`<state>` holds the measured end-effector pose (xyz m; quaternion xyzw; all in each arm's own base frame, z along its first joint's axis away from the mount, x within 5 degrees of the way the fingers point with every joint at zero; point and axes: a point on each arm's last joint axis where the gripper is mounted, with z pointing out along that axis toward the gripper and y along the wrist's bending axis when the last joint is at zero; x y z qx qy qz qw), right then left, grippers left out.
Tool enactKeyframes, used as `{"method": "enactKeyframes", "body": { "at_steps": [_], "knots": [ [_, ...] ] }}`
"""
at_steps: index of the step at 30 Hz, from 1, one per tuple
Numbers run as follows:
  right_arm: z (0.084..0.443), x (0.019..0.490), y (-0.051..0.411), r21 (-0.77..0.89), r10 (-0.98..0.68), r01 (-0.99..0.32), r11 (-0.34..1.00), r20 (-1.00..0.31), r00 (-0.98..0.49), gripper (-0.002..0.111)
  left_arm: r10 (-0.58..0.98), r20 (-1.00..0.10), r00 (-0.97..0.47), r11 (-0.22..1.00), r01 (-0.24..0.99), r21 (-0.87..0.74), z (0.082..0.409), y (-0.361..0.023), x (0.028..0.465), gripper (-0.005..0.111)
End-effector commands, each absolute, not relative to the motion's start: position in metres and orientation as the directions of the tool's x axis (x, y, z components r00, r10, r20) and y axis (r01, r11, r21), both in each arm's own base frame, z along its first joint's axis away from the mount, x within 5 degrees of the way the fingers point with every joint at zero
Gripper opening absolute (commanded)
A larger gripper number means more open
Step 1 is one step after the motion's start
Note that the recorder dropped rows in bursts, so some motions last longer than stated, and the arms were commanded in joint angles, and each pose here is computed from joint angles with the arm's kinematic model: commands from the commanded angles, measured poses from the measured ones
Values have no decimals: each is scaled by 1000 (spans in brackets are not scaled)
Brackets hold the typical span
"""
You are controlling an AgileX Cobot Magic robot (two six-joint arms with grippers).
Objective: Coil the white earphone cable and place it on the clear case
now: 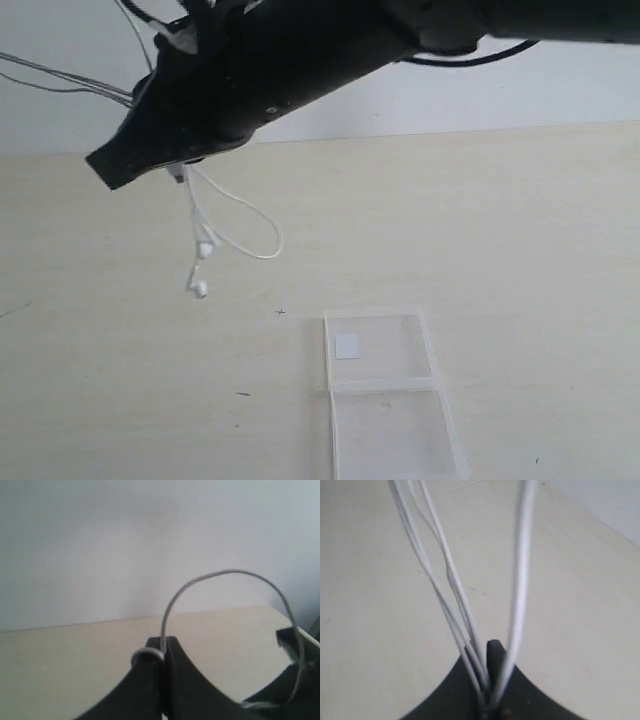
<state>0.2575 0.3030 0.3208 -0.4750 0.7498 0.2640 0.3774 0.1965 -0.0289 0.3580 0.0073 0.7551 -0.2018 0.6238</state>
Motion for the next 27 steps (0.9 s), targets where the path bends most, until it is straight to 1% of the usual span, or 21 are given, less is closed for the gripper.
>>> {"method": "enactKeyframes", "body": {
  "at_steps": [1, 5, 13, 17, 23, 27],
  "knots": [
    [344, 247, 262, -147, -689, -893, 425, -693, -213, 0, -264, -936, -234, 930, 195, -311, 345, -23, 196, 0],
    [367, 234, 243, -210, -711, -882, 421, -681, -177, 0, -308, -913, -268, 917, 174, -360, 336, -23, 195, 0],
    [422, 203, 211, -287, -625, -845, 452, -777, -71, 0, -341, -876, -343, 903, 140, -406, 311, -24, 192, 0],
    [440, 189, 197, -304, -590, -831, 465, -807, -35, 0, -334, -864, -377, 891, 171, -420, 306, -28, 190, 0],
    [451, 178, 189, -279, -544, -836, 473, -839, -28, 0, -317, -860, -400, 879, 217, -425, 306, -32, 188, 0],
    [444, 180, 195, -241, -553, -856, 458, -831, -62, 0, -259, -882, -395, 873, 295, -388, 307, -38, 186, 0]
  ]
}}
